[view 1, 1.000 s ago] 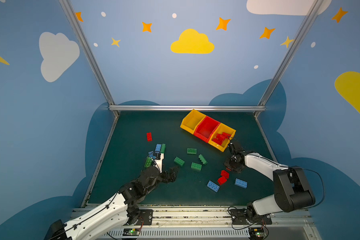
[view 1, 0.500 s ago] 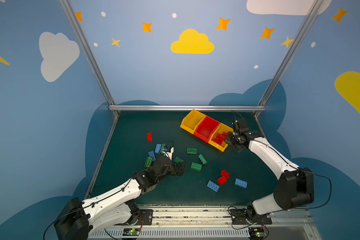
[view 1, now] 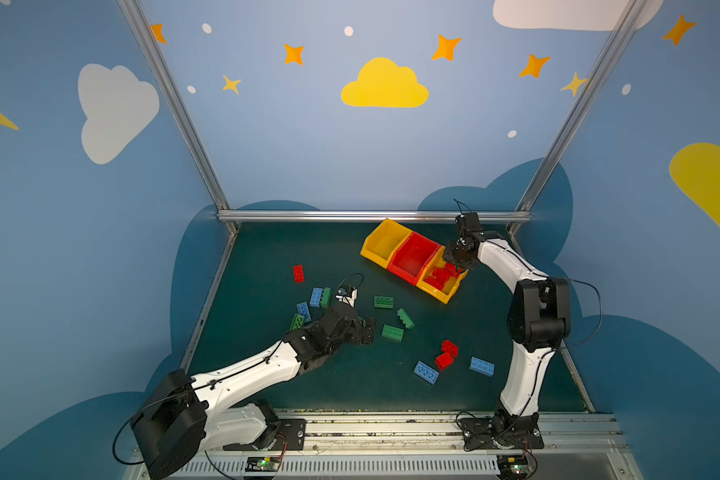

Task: Sort the legos into containers by color
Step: 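Lift the small red brick with the right gripper and drop it into the yellow bin, then lower the right gripper onto a red brick beside the blue bricks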

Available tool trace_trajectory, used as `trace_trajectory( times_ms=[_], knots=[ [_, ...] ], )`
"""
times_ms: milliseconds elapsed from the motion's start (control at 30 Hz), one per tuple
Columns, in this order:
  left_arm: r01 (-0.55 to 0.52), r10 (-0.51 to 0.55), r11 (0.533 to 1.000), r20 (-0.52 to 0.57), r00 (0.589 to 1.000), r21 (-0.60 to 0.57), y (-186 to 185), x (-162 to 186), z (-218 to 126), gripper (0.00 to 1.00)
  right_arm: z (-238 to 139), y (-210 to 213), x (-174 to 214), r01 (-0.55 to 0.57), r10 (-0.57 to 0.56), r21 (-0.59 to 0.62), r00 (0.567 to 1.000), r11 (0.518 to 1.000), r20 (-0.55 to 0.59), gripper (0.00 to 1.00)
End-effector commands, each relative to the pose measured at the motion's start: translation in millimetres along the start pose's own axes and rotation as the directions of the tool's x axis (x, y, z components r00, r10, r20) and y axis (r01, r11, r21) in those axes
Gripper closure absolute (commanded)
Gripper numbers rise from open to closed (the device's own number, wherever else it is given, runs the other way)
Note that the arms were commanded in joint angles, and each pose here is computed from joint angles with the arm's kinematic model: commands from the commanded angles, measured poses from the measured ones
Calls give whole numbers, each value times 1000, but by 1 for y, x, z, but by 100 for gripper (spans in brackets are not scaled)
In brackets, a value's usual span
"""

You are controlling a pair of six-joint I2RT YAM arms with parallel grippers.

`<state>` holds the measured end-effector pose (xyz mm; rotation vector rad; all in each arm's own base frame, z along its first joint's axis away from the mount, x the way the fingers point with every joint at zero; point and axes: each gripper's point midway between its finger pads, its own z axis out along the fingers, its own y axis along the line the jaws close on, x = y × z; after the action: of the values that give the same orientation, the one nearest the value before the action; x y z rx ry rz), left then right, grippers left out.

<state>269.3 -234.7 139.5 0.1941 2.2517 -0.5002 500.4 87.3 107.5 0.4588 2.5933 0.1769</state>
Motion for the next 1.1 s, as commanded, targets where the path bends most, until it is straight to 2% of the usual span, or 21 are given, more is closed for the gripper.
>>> trace_trajectory(
  times_ms=[0,133,300,700,1067],
  knots=[
    [-17,18,999,14,1000,-33,7,-7,-5,0,-6,11,-2,32,-33,-63,999,998,-22,31],
    [-4,5,1000,24,1000,-27,9,-6,-10,0,-20,14,2,50,-50,-86,999,995,0,26],
    [40,-40,999,42,998,3,12,-1,-21,0,-47,5,26,66,-66,-75,998,995,0,26],
    [116,-122,986,45,991,122,17,29,-47,0,-77,-22,153,176,-183,-68,976,982,-115,26],
    [193,-200,970,30,979,149,25,53,-55,0,-80,-32,233,223,-238,-100,954,970,-182,26]
  ],
)
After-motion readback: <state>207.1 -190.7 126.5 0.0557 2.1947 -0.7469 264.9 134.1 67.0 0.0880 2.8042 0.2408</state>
